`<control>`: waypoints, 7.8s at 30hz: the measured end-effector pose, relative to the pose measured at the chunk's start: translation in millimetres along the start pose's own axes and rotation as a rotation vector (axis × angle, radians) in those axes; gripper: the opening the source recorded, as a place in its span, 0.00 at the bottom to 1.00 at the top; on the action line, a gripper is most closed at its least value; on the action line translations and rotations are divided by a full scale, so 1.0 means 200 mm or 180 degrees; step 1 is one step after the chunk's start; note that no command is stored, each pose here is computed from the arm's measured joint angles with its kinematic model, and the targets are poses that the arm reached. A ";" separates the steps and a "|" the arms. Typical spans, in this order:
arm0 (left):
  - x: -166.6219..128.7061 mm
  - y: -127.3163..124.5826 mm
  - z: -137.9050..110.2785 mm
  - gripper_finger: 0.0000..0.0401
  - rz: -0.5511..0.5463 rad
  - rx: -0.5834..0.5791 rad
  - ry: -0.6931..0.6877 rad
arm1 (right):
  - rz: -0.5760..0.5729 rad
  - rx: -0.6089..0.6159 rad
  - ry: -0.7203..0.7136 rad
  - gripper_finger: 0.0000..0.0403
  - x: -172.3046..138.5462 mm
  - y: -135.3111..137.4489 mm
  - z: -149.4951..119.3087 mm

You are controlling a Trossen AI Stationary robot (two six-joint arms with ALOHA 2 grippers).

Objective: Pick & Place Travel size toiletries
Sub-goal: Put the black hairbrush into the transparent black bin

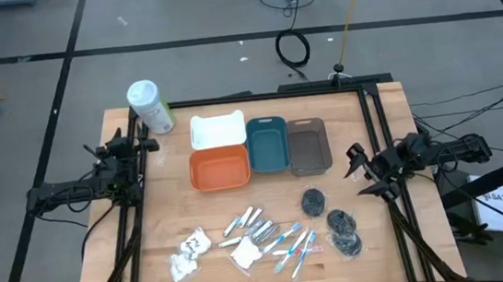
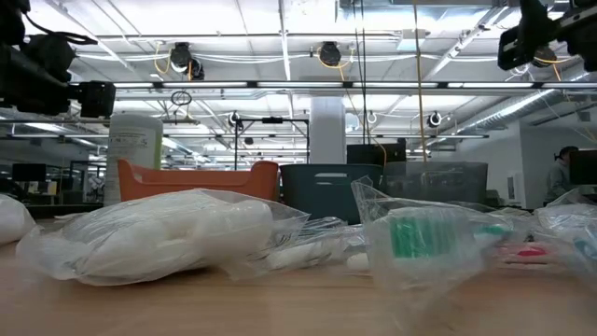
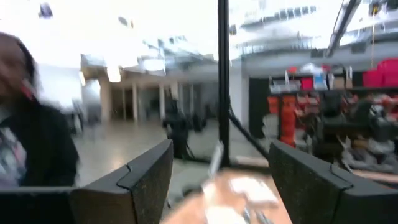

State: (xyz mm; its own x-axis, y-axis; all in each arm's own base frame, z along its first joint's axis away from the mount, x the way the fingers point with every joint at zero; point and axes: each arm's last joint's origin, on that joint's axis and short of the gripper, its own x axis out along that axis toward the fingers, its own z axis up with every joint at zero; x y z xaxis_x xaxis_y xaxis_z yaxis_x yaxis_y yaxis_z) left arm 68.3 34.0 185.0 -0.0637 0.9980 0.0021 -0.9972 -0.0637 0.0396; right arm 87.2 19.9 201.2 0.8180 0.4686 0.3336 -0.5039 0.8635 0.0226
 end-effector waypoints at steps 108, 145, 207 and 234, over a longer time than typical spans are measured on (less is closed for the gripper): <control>0.00 0.00 0.00 0.71 0.0001 0.0011 0.0000 | -0.0715 0.1683 0.3078 0.00 0.61 0.26 -0.26; 0.00 0.00 0.00 0.71 0.0001 0.0011 0.0000 | -0.3699 0.0625 0.2634 0.00 0.37 -0.54 -0.17; 0.00 0.00 0.00 0.71 0.0001 0.0010 0.0000 | -0.2212 -0.0146 0.3763 0.67 0.99 0.18 -0.44; 0.00 0.00 0.00 0.71 0.0002 0.0010 0.0000 | -0.2694 0.0704 0.3895 0.47 0.68 0.17 -0.68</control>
State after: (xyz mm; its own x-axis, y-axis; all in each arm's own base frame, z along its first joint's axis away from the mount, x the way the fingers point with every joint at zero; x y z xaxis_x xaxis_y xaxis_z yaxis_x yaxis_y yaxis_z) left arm 68.3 34.0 184.8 -0.0641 0.9979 0.0021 -0.9970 -0.0642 0.0427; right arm 218.3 138.4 119.4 0.5442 -0.1819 -0.8190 0.2837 0.9586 -0.0244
